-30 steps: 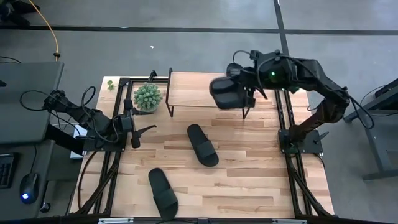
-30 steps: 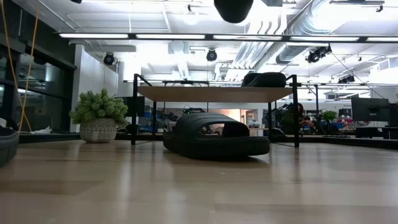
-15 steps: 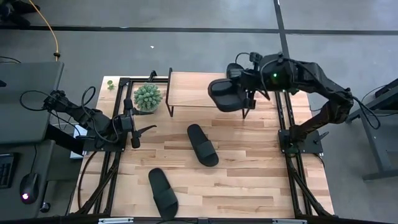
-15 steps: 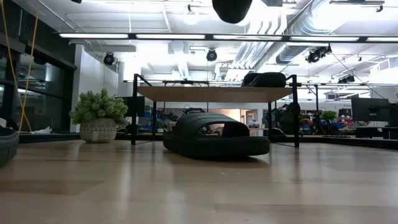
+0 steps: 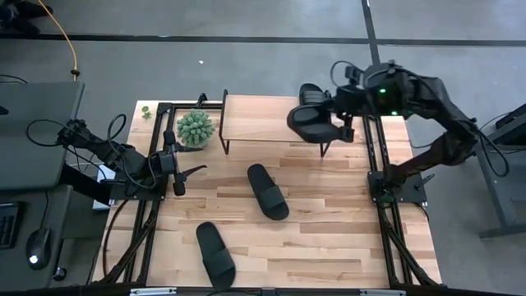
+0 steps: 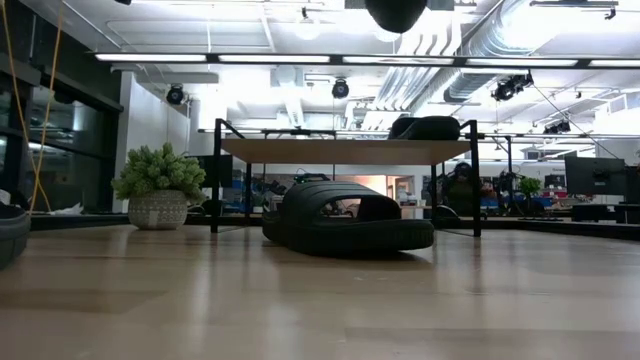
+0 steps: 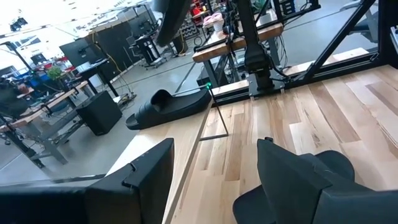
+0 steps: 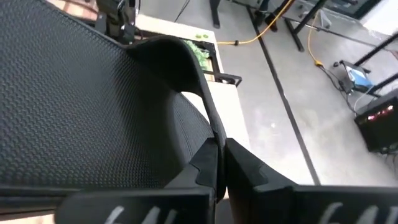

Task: Pick and place slides into the shelf
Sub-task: Put the black slide on the shelf

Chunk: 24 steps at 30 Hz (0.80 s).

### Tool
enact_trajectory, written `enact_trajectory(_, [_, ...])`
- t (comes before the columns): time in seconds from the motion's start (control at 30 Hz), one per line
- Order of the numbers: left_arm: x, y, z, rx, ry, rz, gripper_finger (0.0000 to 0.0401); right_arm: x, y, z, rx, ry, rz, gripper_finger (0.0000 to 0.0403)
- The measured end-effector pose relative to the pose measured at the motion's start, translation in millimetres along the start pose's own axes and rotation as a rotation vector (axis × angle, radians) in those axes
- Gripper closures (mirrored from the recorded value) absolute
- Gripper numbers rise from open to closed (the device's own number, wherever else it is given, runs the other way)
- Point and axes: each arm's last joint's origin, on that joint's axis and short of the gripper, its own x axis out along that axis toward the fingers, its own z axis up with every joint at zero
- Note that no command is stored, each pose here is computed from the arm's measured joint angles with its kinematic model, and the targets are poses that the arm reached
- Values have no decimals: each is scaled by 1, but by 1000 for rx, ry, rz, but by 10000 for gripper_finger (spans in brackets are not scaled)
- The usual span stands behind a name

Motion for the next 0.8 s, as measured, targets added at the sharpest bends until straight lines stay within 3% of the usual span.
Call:
enact_trajectory(0.17, [0, 0, 0, 0, 0, 0, 190, -11, 4, -17, 40, -46, -4, 403])
enact_trajectory(0.43, [0, 0, 0, 0, 0, 0, 190, 7, 23, -68, 17, -186, -89, 403])
enact_trajectory(0.57, [0, 0, 1, -3, -3, 6, 190, 24, 31, -83, -19, -250, -124, 403])
enact_trajectory(0.8, [0, 1, 2, -8, -15, 8, 190, 66, 44, -110, -157, -215, -266, 403])
